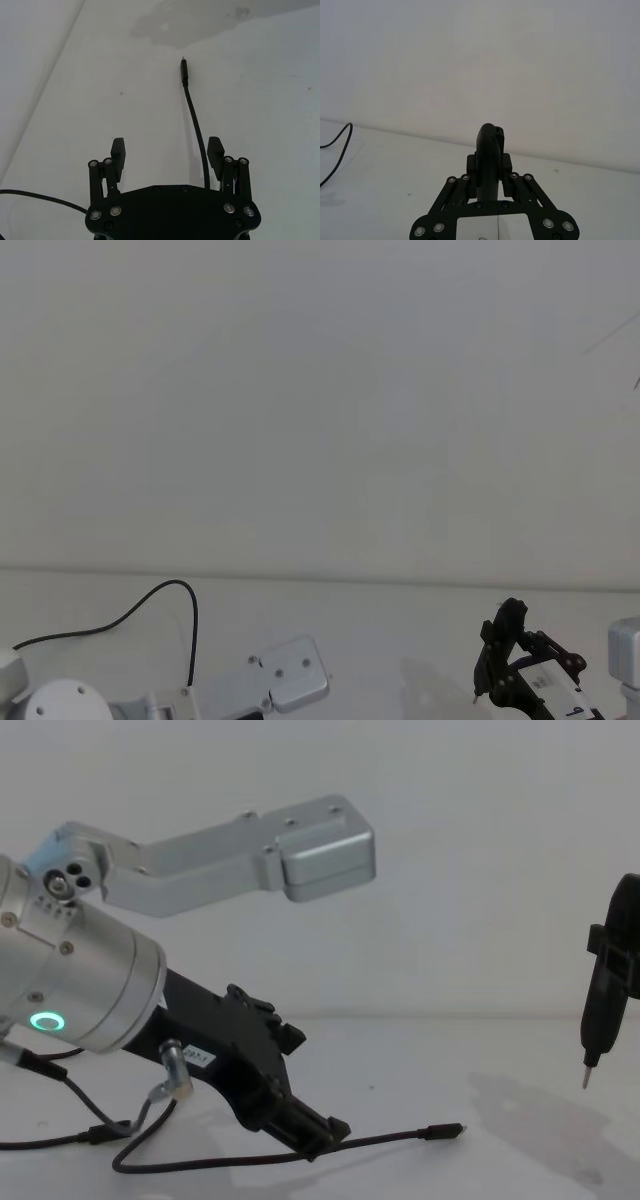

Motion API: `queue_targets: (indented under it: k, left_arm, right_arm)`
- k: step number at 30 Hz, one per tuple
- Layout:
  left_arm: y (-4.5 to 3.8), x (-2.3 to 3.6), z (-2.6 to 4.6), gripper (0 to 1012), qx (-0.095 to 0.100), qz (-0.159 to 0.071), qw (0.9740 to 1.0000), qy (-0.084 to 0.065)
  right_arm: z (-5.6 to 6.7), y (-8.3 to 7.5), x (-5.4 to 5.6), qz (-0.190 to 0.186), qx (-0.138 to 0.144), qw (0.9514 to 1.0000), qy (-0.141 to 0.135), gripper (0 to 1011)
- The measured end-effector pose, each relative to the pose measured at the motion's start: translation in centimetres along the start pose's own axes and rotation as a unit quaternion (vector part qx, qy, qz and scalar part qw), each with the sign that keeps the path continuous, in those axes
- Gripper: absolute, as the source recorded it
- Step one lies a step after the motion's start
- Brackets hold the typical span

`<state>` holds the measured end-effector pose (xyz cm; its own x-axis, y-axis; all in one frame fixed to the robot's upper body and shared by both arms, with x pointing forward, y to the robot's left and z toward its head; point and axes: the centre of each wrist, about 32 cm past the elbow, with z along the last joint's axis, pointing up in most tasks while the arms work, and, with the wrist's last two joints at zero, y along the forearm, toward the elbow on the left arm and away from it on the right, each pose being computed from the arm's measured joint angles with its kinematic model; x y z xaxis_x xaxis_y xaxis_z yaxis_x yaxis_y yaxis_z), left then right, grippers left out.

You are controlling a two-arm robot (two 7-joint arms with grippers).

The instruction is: Pick up the data cable with the one hand.

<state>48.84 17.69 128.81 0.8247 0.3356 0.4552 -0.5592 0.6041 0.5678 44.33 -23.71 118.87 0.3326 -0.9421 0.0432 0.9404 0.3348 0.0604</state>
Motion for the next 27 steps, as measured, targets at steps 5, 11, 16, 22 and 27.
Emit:
queue_targets:
  k: [5, 11, 16, 22, 27]
  left_arm:
    - [-0.37, -0.20, 0.04, 1000, 0.005, -0.002, 1.0000, -0.001]
    - [-0.79, -0.44, 0.10, 1000, 0.012, -0.004, 0.9999, -0.001]
    - [-1.09, -0.57, 0.11, 1000, 0.017, -0.005, 0.9998, -0.001]
    - [-1.50, -0.69, 0.20, 1000, 0.025, -0.004, 0.9997, 0.001]
    - [-1.84, -0.78, 0.30, 1000, 0.031, -0.001, 0.9995, 0.003]
  right_arm:
    - [0.0, 0.0, 0.0, 0.000, 0.000, 1.0000, 0.000, 268]
    - [0.0, 0.0, 0.0, 0.000, 0.000, 1.0000, 0.000, 268]
    - [0.0, 0.0, 0.0, 0.000, 0.000, 1.0000, 0.000, 268]
    - [0.0, 0.0, 0.0, 0.000, 0.000, 1.0000, 0.000, 268]
    - [0.0, 0.0, 0.0, 0.000, 0.000, 1.0000, 0.000, 268]
